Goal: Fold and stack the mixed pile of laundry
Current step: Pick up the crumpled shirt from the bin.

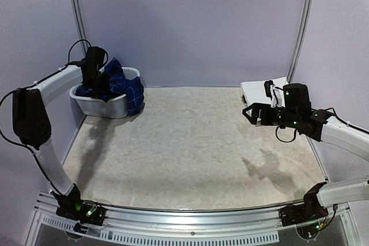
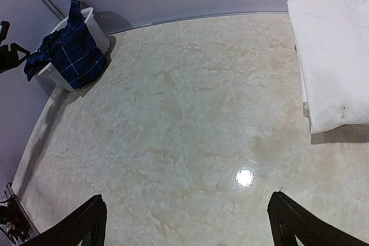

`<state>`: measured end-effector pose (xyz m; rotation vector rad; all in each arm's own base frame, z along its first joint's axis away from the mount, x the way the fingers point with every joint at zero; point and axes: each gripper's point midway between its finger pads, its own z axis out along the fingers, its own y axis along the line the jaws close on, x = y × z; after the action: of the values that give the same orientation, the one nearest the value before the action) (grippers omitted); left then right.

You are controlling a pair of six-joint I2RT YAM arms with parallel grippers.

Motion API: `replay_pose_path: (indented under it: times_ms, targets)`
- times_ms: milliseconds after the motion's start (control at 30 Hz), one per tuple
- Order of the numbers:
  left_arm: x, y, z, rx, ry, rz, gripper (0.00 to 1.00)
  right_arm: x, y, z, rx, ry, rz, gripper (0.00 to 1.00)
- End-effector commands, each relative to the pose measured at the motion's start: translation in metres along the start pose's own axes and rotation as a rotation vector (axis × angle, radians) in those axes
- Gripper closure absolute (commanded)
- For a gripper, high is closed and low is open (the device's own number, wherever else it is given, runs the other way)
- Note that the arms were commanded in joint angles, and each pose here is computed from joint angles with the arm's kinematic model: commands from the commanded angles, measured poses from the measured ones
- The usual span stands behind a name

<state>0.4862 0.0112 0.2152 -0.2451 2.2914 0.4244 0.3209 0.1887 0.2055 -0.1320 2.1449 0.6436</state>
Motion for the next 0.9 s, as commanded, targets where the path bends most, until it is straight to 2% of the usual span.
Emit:
replay_pose_path:
  times_ms: [0, 167, 500, 667, 767, 867]
  targets:
    - [0.011, -0.001, 0.011, 0.030, 0.043, -0.019, 0.31, 0.011, 0.003, 0.006, -0.018, 0.045, -0.005, 0.01]
    - [0.018, 0.000, 0.020, 0.048, 0.067, -0.040, 0.38, 0.010, 0.005, 0.008, -0.027, 0.049, -0.003, 0.01]
    - [0.034, 0.001, 0.031, 0.061, 0.105, -0.072, 0.45, 0.009, 0.007, 0.007, -0.036, 0.051, 0.006, 0.01]
    - [0.032, -0.002, 0.037, 0.082, 0.102, -0.075, 0.67, 0.009, 0.008, 0.006, -0.038, 0.051, 0.012, 0.01]
    - [0.030, -0.003, 0.039, 0.088, 0.105, -0.083, 0.74, 0.010, 0.008, 0.006, -0.040, 0.052, 0.015, 0.01]
    - [0.027, -0.003, 0.040, 0.091, 0.101, -0.086, 0.91, 0.010, 0.008, 0.006, -0.043, 0.053, 0.017, 0.01]
